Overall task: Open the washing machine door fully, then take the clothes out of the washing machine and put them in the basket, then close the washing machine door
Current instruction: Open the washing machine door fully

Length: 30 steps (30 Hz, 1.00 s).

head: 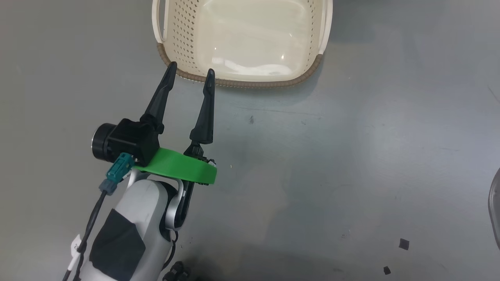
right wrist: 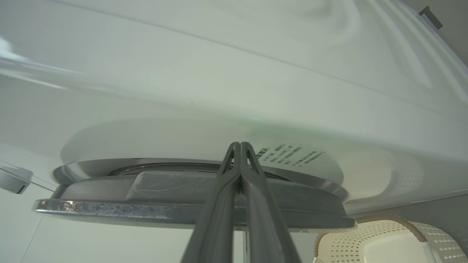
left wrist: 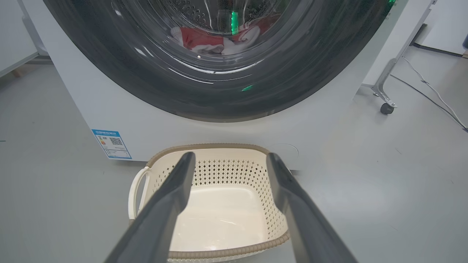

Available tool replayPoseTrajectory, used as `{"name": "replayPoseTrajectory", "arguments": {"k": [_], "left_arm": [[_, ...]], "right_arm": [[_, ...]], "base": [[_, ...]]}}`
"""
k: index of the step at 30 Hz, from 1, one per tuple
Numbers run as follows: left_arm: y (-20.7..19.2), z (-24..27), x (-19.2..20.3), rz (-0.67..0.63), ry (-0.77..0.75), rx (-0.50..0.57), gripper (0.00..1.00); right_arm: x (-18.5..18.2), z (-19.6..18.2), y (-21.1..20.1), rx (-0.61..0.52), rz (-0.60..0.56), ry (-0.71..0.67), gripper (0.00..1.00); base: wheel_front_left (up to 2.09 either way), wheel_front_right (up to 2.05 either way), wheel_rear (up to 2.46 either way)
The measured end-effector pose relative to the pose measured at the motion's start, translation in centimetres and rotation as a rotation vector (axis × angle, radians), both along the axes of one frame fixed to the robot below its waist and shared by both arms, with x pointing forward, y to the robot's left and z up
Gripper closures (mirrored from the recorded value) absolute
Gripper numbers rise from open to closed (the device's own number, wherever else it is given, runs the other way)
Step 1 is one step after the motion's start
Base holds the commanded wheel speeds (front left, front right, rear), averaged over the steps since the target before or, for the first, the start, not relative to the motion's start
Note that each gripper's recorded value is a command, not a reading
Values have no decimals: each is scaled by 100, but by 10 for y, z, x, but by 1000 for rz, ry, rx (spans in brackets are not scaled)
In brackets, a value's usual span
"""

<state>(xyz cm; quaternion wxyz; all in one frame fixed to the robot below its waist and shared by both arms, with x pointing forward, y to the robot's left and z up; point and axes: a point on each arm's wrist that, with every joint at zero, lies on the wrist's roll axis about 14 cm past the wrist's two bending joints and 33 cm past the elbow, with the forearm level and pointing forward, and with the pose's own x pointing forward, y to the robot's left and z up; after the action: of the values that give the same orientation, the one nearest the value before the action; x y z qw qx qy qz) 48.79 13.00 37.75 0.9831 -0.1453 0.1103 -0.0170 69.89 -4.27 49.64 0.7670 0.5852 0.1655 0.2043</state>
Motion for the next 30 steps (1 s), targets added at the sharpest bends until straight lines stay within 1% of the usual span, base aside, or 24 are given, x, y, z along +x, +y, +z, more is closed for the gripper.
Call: {"name": "replayPoseTrajectory", "arguments": {"k": [7, 14, 20, 30], "left_arm": [[7, -5, -2, 18, 17, 5, 0], [11, -6, -3, 30, 23, 4, 0], [13, -7, -4, 36, 25, 8, 0], [15, -6, -5, 42, 26, 6, 0]], "right_arm": [[7, 3, 22, 38, 65, 7, 100], [7, -3, 37, 59, 123, 38, 100], [7, 3, 50, 83, 175, 43, 100], [7, 0, 56, 104, 233, 78, 100]], "base": [[0, 0, 0], [0, 0, 0], [0, 0, 0], [0, 0, 0]]}}
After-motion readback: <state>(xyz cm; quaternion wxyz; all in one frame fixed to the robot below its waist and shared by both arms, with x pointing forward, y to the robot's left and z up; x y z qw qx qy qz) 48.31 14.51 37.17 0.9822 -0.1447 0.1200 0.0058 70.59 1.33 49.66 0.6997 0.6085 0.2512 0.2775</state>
